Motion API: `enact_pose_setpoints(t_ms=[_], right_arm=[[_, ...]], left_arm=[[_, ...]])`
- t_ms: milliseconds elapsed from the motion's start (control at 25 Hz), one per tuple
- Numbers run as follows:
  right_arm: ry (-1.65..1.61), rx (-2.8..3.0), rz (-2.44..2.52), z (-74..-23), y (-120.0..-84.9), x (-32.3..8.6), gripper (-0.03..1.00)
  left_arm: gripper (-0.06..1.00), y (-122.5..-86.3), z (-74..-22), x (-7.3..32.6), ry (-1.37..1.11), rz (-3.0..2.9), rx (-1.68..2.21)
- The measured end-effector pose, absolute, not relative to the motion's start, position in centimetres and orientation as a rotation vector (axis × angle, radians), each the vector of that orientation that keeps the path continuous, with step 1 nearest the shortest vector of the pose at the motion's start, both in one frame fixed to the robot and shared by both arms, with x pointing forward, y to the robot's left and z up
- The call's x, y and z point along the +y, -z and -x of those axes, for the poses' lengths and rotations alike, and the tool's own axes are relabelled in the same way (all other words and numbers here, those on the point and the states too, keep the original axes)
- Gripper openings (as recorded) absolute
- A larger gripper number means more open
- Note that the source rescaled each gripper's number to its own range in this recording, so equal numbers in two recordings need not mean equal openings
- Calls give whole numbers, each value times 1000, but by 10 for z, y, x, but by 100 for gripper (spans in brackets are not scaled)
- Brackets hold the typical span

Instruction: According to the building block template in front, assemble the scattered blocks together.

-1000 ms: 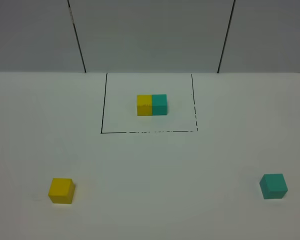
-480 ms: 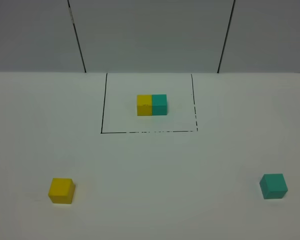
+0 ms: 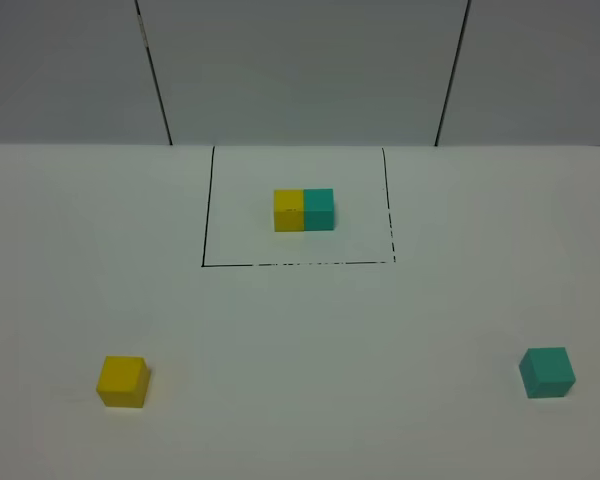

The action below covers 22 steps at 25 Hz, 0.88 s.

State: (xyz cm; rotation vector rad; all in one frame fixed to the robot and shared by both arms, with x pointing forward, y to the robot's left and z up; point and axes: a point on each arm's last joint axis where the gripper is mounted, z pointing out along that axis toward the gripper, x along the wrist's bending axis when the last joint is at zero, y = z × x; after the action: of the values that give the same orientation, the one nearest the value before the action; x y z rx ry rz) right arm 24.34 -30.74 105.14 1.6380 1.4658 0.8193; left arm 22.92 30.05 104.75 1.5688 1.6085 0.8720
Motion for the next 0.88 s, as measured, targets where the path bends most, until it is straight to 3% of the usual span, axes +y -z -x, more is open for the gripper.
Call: enact_pose_setpoints(t_ms=[720,880], right_arm=[[-819,1466,-1638,-243,-1051,-307,72],[-819,1466,-1638,-243,-1051,-307,72]], left_arm=[[65,-1048,-230,301,-883,-1574,1615],[65,-1065,-238,301,-853,-1575,1648]])
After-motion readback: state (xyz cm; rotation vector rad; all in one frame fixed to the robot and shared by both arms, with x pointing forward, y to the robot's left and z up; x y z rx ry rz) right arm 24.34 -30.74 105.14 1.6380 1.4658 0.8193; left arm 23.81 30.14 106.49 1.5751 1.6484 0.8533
